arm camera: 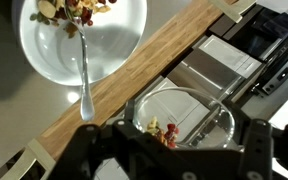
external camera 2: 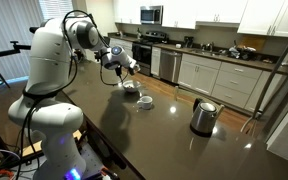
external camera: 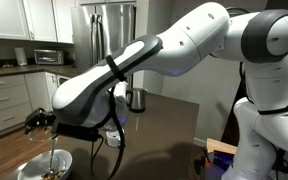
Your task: Pour the cereal in the glass into the bowl then pour the cereal in the mug into the bowl.
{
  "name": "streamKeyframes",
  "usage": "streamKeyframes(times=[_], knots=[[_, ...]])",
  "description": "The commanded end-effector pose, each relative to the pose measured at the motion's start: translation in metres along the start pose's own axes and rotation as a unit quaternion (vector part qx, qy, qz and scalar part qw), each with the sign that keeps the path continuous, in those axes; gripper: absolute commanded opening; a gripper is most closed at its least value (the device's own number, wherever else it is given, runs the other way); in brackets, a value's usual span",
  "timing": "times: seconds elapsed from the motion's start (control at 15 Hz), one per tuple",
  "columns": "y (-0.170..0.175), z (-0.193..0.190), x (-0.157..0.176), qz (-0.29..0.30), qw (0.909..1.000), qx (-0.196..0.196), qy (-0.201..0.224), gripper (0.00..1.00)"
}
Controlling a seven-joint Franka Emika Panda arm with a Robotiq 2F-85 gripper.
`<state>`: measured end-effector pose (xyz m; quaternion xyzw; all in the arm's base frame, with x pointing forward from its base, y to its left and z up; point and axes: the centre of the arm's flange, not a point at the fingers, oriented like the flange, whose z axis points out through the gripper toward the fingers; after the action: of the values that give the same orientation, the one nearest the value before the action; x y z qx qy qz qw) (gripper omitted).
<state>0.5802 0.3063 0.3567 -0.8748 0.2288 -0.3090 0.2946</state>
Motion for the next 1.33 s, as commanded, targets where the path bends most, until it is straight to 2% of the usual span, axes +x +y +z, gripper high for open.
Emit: streamKeyframes(times=[0.0,0.6,1.07,1.27], knots=[[-0.023,-0.024,0.007,0.006,1.0000,0.005,0.005,0.60],[-0.039,-0.039,0.008,-0.009,0.9993,0.022,0.028,0.60],[-0.006,-0.008,0.005,0.002,1.0000,-0.007,0.003,0.60],[0.008,0.011,-0.003,0.012,0.9995,-0.021,-0.020,0.60]])
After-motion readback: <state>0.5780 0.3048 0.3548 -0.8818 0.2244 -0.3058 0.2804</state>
